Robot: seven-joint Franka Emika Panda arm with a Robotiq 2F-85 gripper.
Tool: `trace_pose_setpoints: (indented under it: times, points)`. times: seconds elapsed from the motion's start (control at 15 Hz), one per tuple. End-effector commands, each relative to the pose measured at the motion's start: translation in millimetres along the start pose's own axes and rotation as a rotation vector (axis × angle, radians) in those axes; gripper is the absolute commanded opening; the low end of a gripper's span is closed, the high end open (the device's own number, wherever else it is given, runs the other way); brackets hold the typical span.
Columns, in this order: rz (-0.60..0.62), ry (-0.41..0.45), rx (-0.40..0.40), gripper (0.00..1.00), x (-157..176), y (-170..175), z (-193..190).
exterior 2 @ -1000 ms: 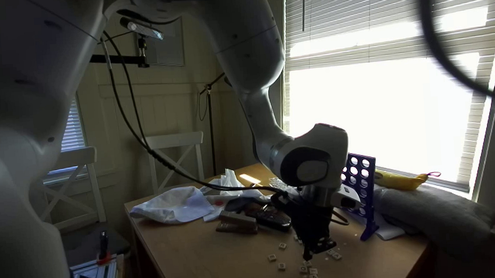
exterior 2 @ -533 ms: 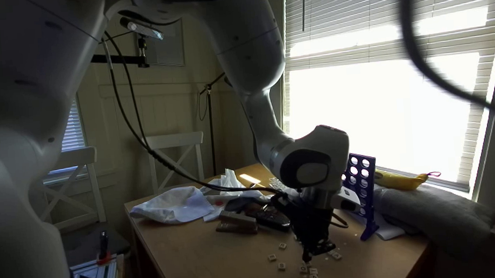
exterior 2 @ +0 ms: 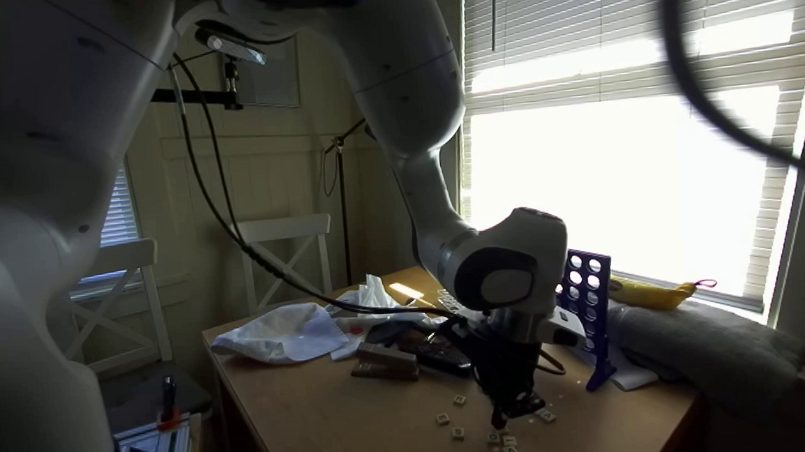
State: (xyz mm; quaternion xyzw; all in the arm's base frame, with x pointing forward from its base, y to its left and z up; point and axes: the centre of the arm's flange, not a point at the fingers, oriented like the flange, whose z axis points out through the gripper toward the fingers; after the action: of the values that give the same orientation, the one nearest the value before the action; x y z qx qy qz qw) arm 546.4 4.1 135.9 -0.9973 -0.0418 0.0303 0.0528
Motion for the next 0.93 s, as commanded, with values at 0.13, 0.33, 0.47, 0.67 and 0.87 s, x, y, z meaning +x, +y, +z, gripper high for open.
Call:
trace_pose_setpoints:
  times: [0.13,0.33,0.47,0.67,0.87]
  points:
    - [0.035,0.043,0.011,0.0,6.7,8.0,8.2]
    - [0.04,0.053,0.009,0.0,6.7,12.4,7.5]
    - [0.045,0.061,0.005,0.0,6.7,16.1,6.7]
    - [0.048,0.085,0.001,0.0,8.0,22.2,5.0]
    - [0.046,0.1,-0.007,0.0,8.9,29.1,3.1]
